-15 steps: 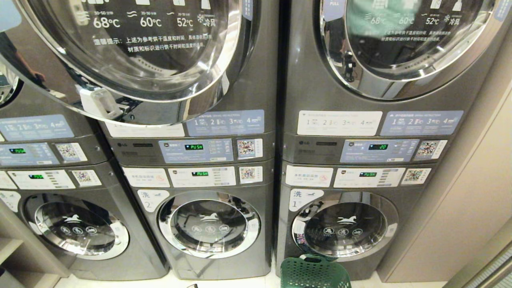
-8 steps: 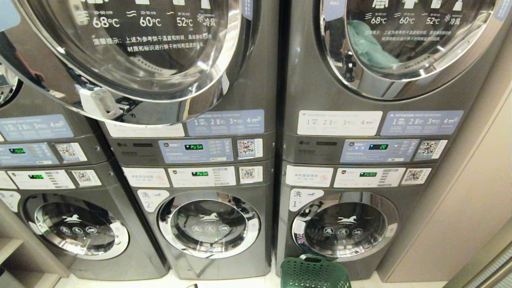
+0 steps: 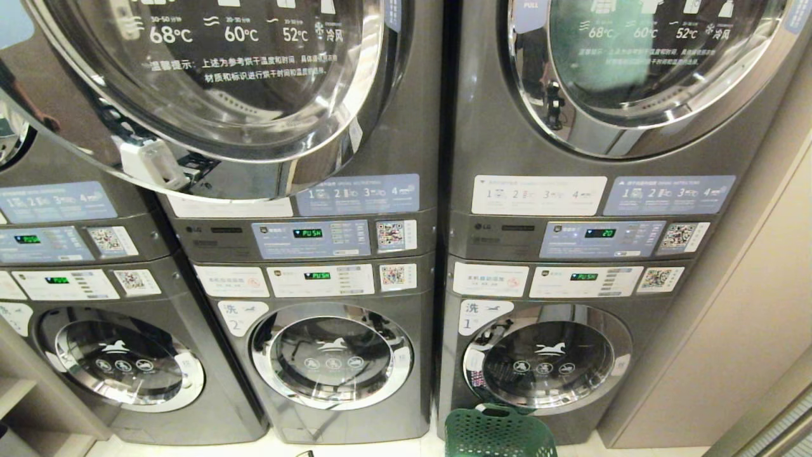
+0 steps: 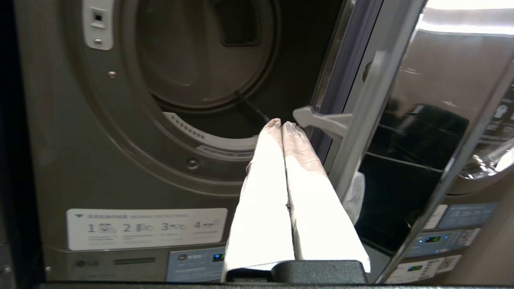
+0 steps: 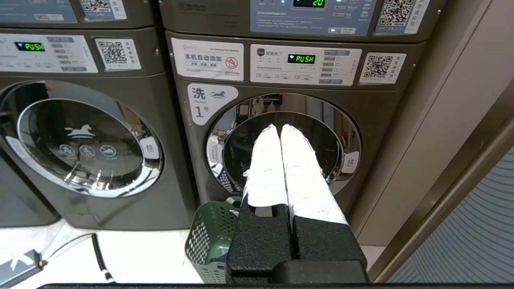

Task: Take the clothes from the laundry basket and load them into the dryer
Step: Open the dryer

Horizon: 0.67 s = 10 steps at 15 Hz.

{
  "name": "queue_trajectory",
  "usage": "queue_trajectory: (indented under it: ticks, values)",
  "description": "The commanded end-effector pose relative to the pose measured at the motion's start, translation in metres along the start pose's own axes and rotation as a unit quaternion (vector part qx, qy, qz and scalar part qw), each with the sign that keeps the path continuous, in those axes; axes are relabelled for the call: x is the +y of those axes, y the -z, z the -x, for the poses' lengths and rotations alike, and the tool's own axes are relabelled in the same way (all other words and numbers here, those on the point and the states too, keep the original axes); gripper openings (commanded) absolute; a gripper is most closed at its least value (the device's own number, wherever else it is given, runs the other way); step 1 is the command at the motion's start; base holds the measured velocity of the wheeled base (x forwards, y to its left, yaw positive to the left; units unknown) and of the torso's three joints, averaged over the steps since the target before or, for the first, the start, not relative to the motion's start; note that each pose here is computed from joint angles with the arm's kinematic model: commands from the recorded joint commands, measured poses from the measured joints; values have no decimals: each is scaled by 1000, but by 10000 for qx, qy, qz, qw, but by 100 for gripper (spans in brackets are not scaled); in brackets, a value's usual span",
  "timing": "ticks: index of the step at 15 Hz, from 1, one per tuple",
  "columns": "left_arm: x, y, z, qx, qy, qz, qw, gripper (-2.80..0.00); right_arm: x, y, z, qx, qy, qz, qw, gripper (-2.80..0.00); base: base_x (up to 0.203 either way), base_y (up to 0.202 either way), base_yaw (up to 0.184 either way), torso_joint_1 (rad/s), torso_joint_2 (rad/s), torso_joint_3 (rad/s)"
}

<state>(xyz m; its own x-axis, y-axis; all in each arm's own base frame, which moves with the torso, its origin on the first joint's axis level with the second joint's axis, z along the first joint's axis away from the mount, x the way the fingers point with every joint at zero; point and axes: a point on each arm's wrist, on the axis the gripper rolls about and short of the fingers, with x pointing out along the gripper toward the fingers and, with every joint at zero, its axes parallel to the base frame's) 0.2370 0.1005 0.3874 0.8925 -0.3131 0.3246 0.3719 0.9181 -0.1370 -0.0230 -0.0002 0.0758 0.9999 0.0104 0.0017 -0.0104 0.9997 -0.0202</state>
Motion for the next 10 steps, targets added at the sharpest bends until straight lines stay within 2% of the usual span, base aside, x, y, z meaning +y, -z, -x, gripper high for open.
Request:
queue_trajectory:
  ticks: [1, 4, 7, 8, 10]
  values:
    - [-26, -11, 11, -132, 223, -91, 9996, -280, 0, 0, 0, 8, -2, 7, 10000, -280, 0, 0, 0, 0, 0, 0]
    - [-85, -26, 47, -238, 616, -91, 9978, -280, 0, 0, 0, 8, -2, 7, 10000, -280, 0, 0, 0, 0, 0, 0]
    - [-151, -29, 106, -67, 1240, 217, 9920, -280, 0, 0, 0, 8, -2, 7, 10000, -280, 0, 0, 0, 0, 0, 0]
    - [-167, -26, 128, 62, 1453, 345, 9888, -280, 0, 0, 0, 8, -2, 7, 10000, -280, 0, 0, 0, 0, 0, 0]
    - [-184, -9, 167, 494, 1730, 569, 9820, -280, 0, 0, 0, 1, -2, 6, 10000, -280, 0, 0, 0, 0, 0, 0]
